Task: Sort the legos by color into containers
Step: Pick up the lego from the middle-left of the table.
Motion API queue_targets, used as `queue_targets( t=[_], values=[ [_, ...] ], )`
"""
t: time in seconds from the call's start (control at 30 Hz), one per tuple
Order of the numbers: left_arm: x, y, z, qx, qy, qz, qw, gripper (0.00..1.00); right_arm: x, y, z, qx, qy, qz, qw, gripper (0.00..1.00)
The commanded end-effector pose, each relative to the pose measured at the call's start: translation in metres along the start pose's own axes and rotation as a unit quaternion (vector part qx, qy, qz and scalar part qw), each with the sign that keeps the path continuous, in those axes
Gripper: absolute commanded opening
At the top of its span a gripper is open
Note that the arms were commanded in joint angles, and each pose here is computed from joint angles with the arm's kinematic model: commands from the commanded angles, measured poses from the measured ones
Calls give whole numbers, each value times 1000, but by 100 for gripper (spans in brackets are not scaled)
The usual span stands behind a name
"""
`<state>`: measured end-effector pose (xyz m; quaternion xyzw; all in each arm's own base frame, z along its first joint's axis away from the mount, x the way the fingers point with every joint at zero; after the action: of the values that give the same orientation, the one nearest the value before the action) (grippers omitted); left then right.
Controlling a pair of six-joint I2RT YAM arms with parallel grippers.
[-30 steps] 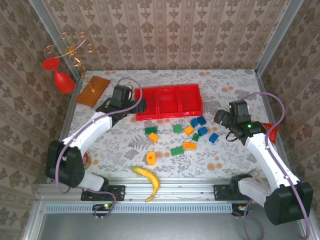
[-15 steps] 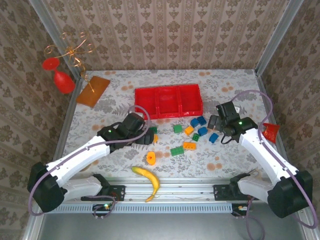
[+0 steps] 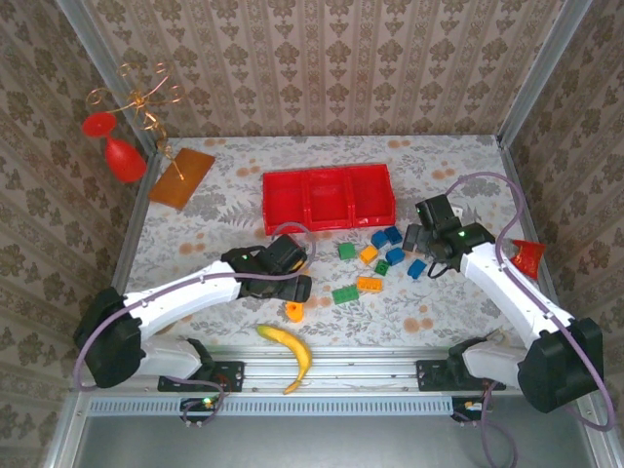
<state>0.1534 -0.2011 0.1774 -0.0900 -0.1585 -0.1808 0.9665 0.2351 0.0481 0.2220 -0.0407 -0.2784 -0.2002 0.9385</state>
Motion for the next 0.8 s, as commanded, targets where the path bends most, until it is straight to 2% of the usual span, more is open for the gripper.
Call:
queue_targets(
  t=[0.0, 0.07, 0.23, 0.43, 0.77],
  values=[
    [-11, -2, -9, -6, 43, 8, 999, 86, 5, 2, 3, -7, -14, -3, 1000, 100],
    [-15, -5, -16, -10, 61, 5, 998, 84, 5, 2, 2, -7, -13, -4, 1000, 100],
    [-24, -14, -30, -12, 99, -5, 995, 84, 4, 4, 0, -1, -11, -4, 1000, 100],
    [-27, -14, -40, -2, 112, -5, 994, 86, 5, 5, -1, -1, -11, -3, 1000, 100],
    [-27, -12, -52, 18, 115, -13, 993, 70, 4, 6, -2, 6, -12, -7, 1000, 100]
  ],
)
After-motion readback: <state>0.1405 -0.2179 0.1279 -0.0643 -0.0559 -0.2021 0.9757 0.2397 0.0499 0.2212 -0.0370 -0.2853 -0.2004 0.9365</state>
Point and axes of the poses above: each hand's point on the last joint's axis, 136 mm out from that joint toward the fingers, its own z axis back along the fingers, its own y axis along the line the jaws close on, x = y × z, the point moved 10 cm from there along z, back along the fingers, and after that the axes turned 3 degrees about -z, right-handed, at the moved point
